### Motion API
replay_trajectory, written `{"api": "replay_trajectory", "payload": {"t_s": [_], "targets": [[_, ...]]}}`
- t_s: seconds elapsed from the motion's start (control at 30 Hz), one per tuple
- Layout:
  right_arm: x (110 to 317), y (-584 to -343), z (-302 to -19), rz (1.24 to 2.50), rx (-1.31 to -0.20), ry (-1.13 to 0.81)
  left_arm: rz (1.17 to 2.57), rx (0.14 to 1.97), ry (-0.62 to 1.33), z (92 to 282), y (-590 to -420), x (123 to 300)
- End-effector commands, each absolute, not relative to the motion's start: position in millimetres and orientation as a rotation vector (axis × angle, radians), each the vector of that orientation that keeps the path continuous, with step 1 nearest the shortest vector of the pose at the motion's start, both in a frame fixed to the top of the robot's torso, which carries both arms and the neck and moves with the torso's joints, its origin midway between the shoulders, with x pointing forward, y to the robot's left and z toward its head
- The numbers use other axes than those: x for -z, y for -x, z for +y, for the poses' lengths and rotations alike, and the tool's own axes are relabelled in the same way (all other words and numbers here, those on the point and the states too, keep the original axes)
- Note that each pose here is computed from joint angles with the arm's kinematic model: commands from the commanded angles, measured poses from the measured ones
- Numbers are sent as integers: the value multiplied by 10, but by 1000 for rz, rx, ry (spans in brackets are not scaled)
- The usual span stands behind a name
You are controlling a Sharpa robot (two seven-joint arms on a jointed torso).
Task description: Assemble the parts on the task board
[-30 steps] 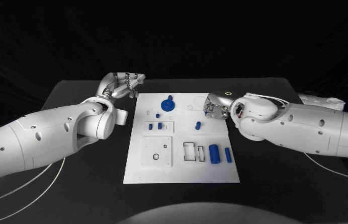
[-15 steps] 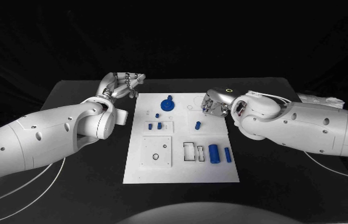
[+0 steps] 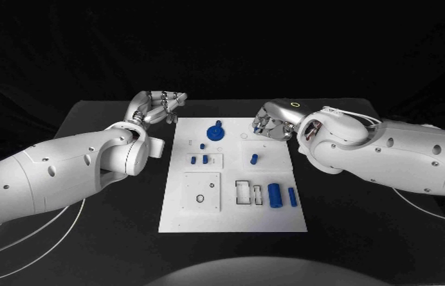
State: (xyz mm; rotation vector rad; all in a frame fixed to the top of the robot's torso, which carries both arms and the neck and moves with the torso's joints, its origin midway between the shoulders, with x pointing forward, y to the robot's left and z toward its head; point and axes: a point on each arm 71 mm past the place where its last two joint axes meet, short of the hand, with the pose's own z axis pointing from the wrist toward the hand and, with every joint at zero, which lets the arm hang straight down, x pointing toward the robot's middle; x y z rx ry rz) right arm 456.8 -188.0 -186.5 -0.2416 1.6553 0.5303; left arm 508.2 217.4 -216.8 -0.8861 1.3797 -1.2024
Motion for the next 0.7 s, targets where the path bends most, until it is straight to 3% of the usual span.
{"api": "replay_trajectory", "payload": {"t_s": [0.03,0.37,0.7], "targets": [[1823,-4504,-1753,1632,-608,257,1380,1216,883,2152,-5085,2163],[1824,-4316,-1345,1660,-740,334,1377,1215,880,2154,-5100,2166],[1984,-4174,-1050,1721,-829,387,1374,1208,881,2178,-5106,2172]]}}
